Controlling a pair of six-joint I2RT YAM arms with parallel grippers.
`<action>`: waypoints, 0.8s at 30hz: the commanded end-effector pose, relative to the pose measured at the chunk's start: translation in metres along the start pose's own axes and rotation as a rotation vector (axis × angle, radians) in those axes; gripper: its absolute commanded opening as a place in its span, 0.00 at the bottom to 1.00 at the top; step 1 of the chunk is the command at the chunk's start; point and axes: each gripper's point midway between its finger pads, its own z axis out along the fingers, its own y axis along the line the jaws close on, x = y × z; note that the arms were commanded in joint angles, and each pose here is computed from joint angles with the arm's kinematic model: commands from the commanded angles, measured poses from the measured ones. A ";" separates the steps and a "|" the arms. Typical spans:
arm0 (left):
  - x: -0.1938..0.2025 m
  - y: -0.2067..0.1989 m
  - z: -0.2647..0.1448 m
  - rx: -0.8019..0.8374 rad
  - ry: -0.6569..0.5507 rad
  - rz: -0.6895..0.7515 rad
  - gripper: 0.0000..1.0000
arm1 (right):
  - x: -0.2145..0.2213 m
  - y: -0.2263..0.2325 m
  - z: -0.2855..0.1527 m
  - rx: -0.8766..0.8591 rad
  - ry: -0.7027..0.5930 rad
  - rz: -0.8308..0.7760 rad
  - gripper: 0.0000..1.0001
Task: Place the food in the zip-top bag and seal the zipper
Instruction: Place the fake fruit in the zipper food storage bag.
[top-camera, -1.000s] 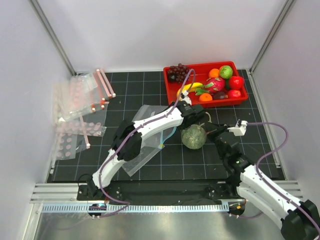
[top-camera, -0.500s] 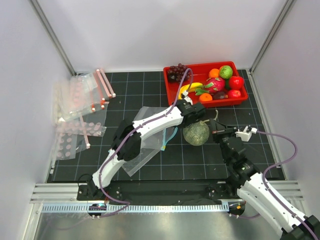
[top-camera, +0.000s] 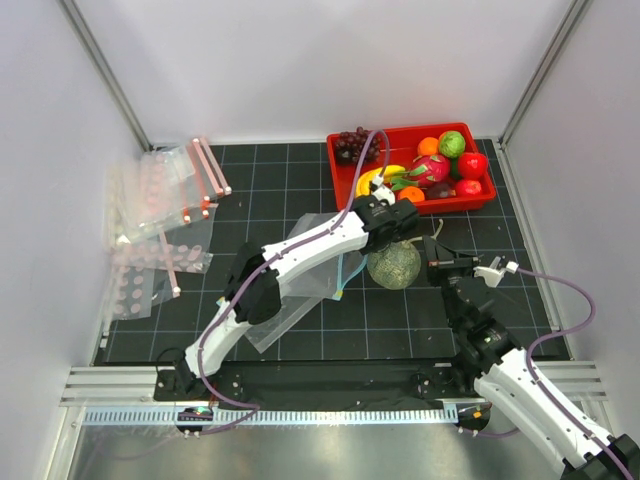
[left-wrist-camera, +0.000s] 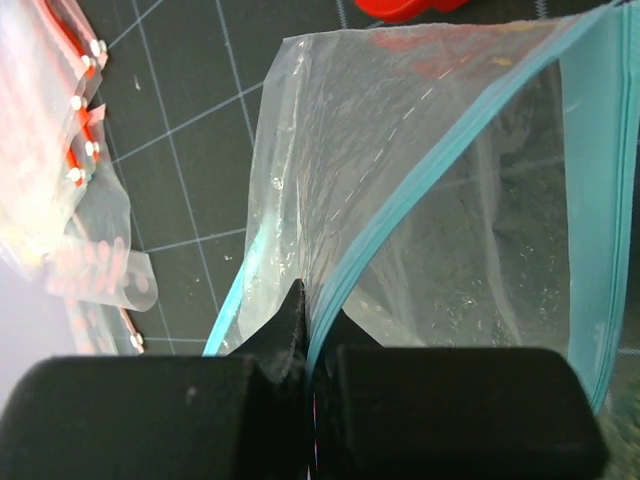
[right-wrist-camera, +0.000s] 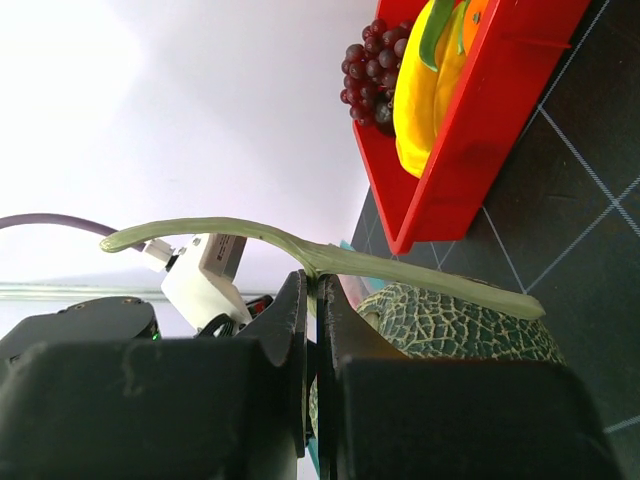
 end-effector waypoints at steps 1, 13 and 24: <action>0.001 0.009 -0.026 0.023 0.002 0.013 0.00 | -0.012 0.028 0.000 -0.087 -0.050 0.097 0.01; -0.001 -0.002 -0.021 0.012 -0.004 0.013 0.00 | -0.018 0.040 -0.006 -0.108 -0.062 0.113 0.01; 0.001 -0.010 -0.017 0.021 0.005 0.014 0.00 | -0.020 0.047 -0.007 -0.121 -0.063 0.124 0.01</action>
